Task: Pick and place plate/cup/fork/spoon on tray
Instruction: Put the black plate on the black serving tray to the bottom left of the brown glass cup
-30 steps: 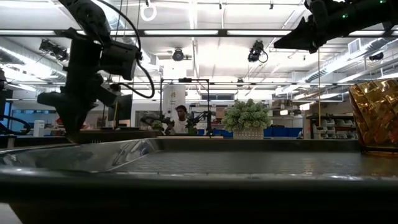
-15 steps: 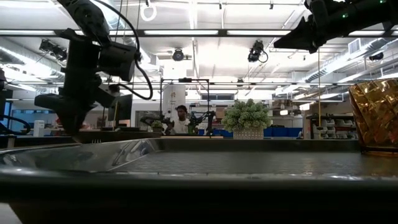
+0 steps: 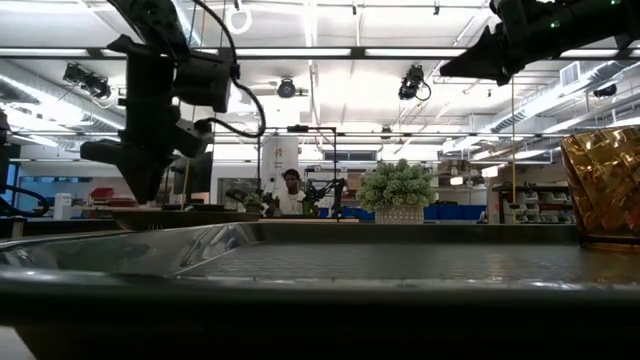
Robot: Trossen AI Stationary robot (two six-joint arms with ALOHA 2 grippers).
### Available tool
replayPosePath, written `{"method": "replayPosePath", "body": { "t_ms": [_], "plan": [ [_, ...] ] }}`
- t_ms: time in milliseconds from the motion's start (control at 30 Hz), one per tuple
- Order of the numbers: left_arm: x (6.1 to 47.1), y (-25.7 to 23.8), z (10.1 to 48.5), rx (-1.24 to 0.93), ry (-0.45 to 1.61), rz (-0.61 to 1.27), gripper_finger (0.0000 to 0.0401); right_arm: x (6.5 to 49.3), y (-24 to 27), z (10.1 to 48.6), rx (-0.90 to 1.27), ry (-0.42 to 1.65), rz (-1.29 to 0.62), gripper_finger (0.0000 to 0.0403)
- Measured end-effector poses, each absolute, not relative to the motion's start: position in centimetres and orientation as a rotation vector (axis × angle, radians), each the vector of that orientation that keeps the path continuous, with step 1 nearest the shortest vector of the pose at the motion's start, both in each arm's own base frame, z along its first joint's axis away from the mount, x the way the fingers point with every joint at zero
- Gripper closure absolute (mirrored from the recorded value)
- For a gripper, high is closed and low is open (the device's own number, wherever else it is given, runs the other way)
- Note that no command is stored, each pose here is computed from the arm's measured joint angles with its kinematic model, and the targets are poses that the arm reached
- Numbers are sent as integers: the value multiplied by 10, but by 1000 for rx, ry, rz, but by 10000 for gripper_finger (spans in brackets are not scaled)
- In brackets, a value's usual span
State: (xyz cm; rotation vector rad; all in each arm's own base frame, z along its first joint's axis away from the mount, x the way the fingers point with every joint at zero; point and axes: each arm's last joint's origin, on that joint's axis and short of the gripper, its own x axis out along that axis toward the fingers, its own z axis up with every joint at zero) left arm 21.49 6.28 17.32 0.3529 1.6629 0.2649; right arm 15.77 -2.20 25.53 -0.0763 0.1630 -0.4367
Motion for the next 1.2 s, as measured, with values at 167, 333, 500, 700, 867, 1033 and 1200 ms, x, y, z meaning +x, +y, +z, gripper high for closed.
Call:
{"method": "replayPosePath", "body": {
  "t_ms": [167,333,500,700,867,1033,1200],
  "plan": [
    [217,67,173,316,1625,250,315,158,-22,255,-77,166,-436,394],
    [216,71,172,229,1611,250,315,158,-22,255,-77,166,-435,394],
    [220,72,172,197,1566,273,294,158,-22,255,-77,167,-435,394],
    [220,73,173,237,1576,303,221,158,-22,255,-77,167,-435,394],
    [218,76,173,235,1582,313,210,158,-22,255,-77,167,-433,394],
    [218,74,172,201,1578,268,237,158,-22,255,-76,167,-431,394],
    [217,73,172,210,1598,251,253,158,-22,255,-76,167,-431,394]
  ]
}}
